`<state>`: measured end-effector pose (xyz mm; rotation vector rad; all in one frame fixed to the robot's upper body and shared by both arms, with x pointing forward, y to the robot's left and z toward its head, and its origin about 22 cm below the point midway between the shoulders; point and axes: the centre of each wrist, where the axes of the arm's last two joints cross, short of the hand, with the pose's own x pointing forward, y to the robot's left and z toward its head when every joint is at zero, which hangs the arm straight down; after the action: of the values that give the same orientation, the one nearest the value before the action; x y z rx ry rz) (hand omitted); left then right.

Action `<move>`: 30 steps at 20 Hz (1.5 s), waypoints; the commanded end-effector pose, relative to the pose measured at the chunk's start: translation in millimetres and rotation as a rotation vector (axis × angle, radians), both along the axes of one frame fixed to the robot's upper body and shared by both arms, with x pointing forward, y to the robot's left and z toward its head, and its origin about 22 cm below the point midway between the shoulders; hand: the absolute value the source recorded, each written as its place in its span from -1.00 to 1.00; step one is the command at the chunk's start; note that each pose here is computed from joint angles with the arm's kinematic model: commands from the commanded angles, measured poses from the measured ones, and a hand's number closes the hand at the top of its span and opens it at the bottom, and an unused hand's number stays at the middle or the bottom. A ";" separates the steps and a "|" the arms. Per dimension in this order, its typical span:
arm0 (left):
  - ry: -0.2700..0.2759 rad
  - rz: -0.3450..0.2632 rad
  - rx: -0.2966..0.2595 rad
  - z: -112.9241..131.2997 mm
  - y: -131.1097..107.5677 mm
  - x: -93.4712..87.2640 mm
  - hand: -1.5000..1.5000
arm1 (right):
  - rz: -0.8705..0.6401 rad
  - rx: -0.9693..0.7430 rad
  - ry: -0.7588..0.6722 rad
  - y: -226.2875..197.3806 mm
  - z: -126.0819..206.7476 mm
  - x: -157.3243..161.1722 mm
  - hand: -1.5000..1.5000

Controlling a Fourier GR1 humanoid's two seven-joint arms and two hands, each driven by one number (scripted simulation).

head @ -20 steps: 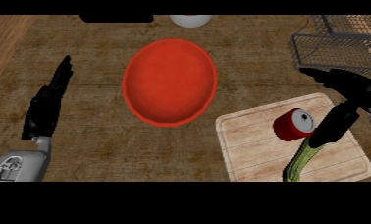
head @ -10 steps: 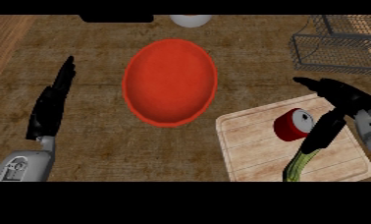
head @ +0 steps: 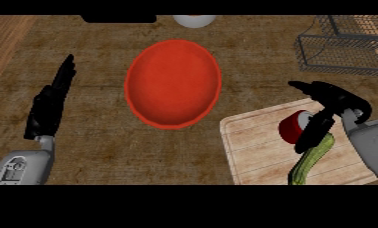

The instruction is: Pick the can from the cutting board and place it in the tiered basket

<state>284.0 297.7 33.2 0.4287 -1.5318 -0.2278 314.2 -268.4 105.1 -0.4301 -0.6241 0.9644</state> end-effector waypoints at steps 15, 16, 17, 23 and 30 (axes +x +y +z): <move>-0.012 0.019 0.005 14.7 -4.9 -6.8 0.00 | 0.103 0.023 0.052 8.5 -10.9 -14.7 1.00; 0.000 -0.009 -0.008 9.3 -5.0 -11.5 0.00 | 0.082 0.051 0.036 7.8 -11.5 -5.4 1.00; -0.015 -0.019 0.004 8.3 -9.4 -9.7 0.00 | 0.073 0.051 0.029 -2.6 -3.5 -10.4 1.00; -0.009 -0.007 0.001 -6.9 -10.3 -9.4 0.00 | 0.041 0.078 -0.229 52.5 19.2 -5.1 1.00; -0.009 0.003 -0.002 1.6 -2.4 -2.8 0.00 | -0.012 0.136 -0.674 123.4 22.0 -14.6 1.00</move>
<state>276.3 290.1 31.3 0.4293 -1.5381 -0.2330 300.7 -169.7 120.1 -0.5776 -1.0968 0.8969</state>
